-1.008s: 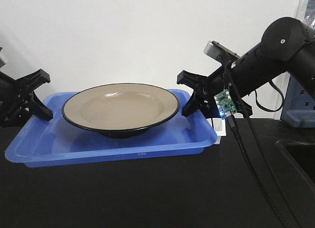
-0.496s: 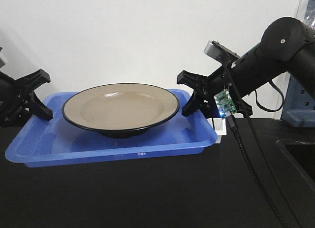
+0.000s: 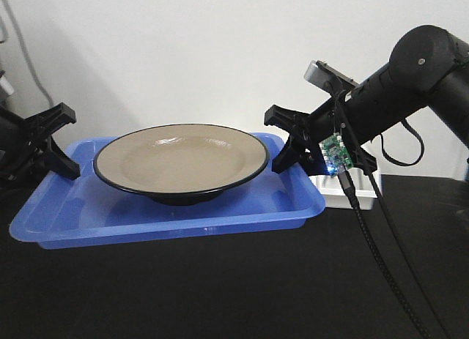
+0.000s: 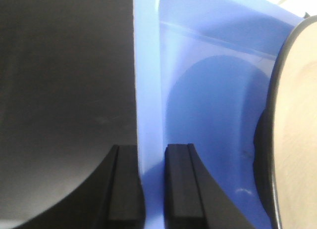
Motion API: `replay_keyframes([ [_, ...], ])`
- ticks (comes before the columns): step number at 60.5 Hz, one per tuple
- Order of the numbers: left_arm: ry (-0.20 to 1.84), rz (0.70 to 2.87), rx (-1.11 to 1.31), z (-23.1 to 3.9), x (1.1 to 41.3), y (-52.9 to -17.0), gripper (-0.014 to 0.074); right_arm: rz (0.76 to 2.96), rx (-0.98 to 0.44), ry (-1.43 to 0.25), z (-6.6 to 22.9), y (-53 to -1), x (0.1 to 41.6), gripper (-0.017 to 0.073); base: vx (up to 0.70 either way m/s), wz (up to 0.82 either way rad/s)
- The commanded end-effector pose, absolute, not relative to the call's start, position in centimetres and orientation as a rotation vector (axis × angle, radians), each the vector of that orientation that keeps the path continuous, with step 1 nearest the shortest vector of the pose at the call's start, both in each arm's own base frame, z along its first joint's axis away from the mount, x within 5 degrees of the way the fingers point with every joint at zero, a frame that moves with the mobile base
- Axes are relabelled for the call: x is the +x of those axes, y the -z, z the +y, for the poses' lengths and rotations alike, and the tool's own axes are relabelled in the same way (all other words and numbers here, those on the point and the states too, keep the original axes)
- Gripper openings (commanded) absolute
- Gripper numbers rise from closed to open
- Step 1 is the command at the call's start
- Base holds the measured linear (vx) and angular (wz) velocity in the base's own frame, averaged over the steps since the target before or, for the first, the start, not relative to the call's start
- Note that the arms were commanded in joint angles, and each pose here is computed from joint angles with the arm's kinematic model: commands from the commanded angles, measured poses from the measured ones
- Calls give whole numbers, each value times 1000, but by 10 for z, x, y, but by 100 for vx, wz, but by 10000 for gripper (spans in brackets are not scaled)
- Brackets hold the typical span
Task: Place disk in tray to left cabinet
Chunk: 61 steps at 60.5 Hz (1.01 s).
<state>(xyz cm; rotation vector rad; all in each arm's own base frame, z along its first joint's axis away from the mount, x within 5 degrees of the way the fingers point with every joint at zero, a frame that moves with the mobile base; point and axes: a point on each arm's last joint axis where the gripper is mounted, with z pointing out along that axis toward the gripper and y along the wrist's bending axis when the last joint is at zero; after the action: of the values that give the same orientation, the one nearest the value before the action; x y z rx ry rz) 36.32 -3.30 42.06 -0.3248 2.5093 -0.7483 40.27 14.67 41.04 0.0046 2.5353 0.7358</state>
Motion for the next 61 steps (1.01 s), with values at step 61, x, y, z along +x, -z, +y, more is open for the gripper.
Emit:
replay_keyframes([
  [61, 981, 2337, -268, -55, 343, -462, -2, 2416, -83, -953, 161, -454, 371, -1, -13, 53],
])
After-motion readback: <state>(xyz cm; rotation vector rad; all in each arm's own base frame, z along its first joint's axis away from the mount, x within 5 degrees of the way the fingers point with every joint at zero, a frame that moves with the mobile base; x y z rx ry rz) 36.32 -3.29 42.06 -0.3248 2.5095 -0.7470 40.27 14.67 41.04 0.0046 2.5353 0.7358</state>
